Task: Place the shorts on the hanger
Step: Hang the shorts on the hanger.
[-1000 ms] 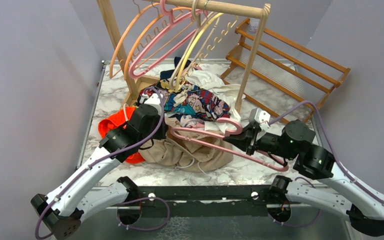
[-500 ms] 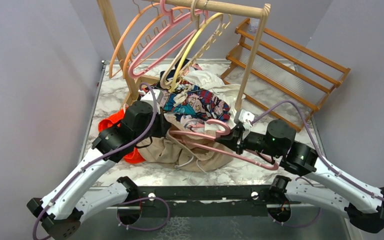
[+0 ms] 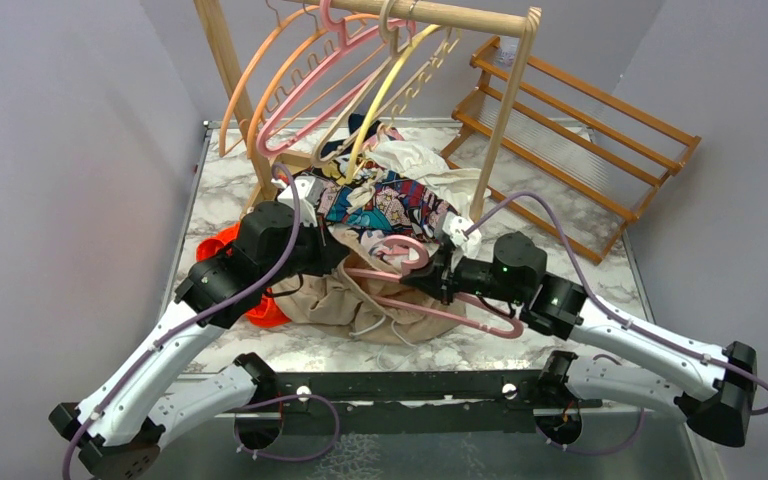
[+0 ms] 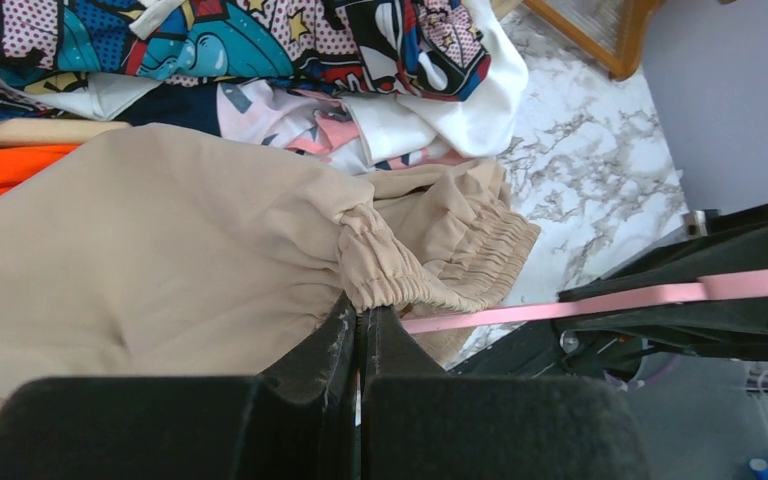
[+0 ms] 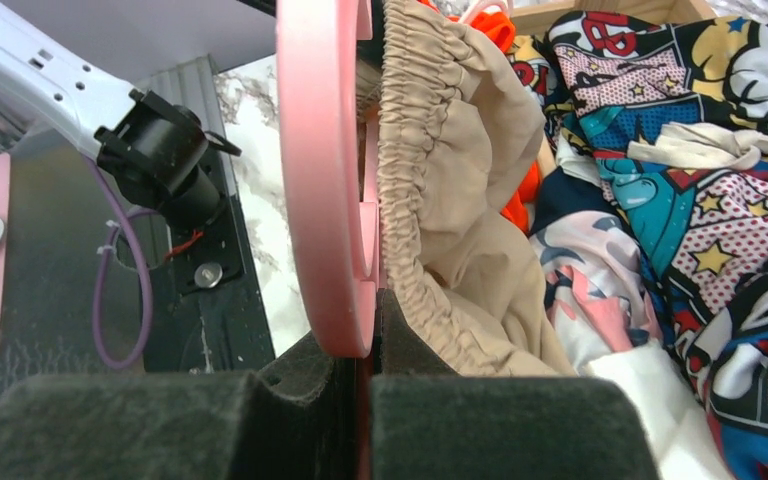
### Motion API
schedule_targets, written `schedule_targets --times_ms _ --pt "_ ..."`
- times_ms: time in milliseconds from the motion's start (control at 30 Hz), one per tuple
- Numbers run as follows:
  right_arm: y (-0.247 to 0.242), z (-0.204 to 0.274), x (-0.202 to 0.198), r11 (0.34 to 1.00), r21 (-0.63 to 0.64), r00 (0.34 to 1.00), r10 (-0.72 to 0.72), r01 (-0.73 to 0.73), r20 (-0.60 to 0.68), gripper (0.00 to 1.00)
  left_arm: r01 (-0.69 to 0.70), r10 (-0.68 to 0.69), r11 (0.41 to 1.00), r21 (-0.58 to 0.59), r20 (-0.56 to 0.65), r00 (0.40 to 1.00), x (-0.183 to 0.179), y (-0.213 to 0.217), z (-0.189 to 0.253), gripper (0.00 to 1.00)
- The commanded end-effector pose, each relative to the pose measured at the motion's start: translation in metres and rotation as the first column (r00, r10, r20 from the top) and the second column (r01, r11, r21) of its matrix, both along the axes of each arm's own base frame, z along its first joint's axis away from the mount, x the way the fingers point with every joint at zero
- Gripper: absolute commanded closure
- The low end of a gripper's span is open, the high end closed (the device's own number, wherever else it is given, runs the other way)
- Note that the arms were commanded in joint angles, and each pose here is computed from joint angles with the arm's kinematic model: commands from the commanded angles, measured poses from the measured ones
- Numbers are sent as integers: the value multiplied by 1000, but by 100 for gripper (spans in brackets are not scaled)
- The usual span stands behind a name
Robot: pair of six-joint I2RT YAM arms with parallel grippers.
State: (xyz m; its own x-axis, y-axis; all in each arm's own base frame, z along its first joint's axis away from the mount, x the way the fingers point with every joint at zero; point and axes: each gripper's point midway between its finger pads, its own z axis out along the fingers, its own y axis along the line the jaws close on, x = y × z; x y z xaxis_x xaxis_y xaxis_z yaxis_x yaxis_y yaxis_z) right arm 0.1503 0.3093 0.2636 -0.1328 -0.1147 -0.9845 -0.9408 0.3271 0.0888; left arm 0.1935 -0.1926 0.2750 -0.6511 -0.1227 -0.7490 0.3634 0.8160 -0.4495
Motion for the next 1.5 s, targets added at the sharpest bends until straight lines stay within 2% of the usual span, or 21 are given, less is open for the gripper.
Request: schedule_targets --times_ms 0,367,667,867,1000,1100,1333,1467 --pt "21 27 0 991 132 999 34 -35 14 99 36 -32 994 -102 36 999 -4 -10 22 100" --pt "50 22 5 982 187 1000 -7 4 17 99 72 -68 986 -152 27 997 -9 -19 25 100" --pt "64 24 6 955 295 998 -4 21 -60 99 116 -113 967 -228 25 993 -14 -31 38 100" --pt "47 24 7 965 255 997 -56 68 -57 99 48 -34 981 -189 79 996 -7 -14 45 100" --pt "24 16 -5 981 185 998 -46 51 -30 99 -77 84 989 -122 56 995 2 7 35 100" --pt "15 9 -16 990 141 999 -14 18 -30 99 -117 121 987 -114 27 992 8 8 28 100" --pt "21 2 -22 991 133 998 28 -21 -55 99 -84 77 990 -115 -58 995 12 -13 13 100" --pt "32 9 -16 987 162 999 22 -16 -36 99 -78 70 989 -128 -63 996 11 -15 14 100"
